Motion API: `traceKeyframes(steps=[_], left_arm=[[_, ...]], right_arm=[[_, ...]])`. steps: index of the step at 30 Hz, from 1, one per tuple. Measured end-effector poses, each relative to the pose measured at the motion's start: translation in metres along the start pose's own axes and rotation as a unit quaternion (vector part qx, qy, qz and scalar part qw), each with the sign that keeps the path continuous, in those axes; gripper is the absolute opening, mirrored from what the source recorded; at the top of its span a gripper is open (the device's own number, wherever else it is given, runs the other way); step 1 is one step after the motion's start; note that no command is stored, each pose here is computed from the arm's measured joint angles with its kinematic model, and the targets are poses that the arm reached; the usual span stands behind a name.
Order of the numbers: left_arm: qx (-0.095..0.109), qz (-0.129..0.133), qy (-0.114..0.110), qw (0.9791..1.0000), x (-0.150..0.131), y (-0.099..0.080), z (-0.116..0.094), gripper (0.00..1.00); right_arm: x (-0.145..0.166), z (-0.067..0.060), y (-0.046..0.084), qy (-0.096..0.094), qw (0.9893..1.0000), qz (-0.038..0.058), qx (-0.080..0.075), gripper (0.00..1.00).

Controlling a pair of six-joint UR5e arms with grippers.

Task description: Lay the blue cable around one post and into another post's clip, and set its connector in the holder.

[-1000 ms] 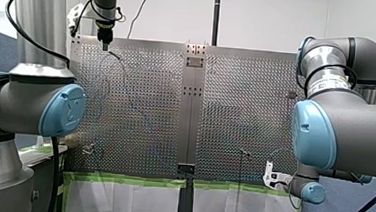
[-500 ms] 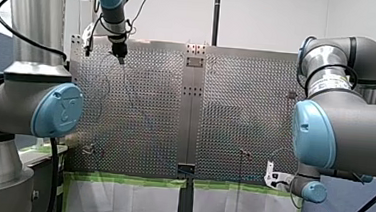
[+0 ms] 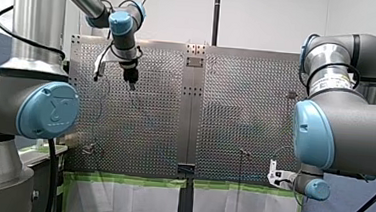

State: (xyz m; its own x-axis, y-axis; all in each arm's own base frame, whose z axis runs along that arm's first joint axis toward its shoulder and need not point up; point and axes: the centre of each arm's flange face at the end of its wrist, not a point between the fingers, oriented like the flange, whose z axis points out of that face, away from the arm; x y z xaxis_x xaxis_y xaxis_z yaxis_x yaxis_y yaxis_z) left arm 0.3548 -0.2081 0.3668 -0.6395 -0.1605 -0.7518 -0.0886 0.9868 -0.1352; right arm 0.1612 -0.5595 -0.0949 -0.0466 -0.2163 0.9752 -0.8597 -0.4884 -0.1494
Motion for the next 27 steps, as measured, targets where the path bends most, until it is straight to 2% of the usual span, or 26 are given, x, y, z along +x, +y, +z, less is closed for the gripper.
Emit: traceKeyframes(steps=[4,14,18,22,27], left_arm=[[0.007,0.008,0.013,0.9999,0.02,-0.009,0.013,1.0],[0.052,0.016,0.028,0.9981,0.057,-0.048,0.042,1.0],[0.057,0.028,0.034,0.9974,0.075,-0.057,0.052,1.0],[0.065,0.047,0.042,0.9959,0.098,-0.068,0.061,1.0],[0.084,0.076,0.047,0.9924,0.121,-0.085,0.071,1.0]], right_arm=[[0.001,-0.001,0.002,-0.003,1.0,-0.004,-0.001,0.0],[0.0,-0.002,0.0,-0.008,0.9999,-0.0079,0.003,0.0],[0.001,-0.002,0.0,-0.008,0.9999,-0.0082,0.004,0.0],[0.001,-0.002,0.0,-0.007,0.9999,-0.0083,0.004,0.0],[0.0,-0.002,-0.001,-0.01,0.9999,-0.0072,0.005,0.0]])
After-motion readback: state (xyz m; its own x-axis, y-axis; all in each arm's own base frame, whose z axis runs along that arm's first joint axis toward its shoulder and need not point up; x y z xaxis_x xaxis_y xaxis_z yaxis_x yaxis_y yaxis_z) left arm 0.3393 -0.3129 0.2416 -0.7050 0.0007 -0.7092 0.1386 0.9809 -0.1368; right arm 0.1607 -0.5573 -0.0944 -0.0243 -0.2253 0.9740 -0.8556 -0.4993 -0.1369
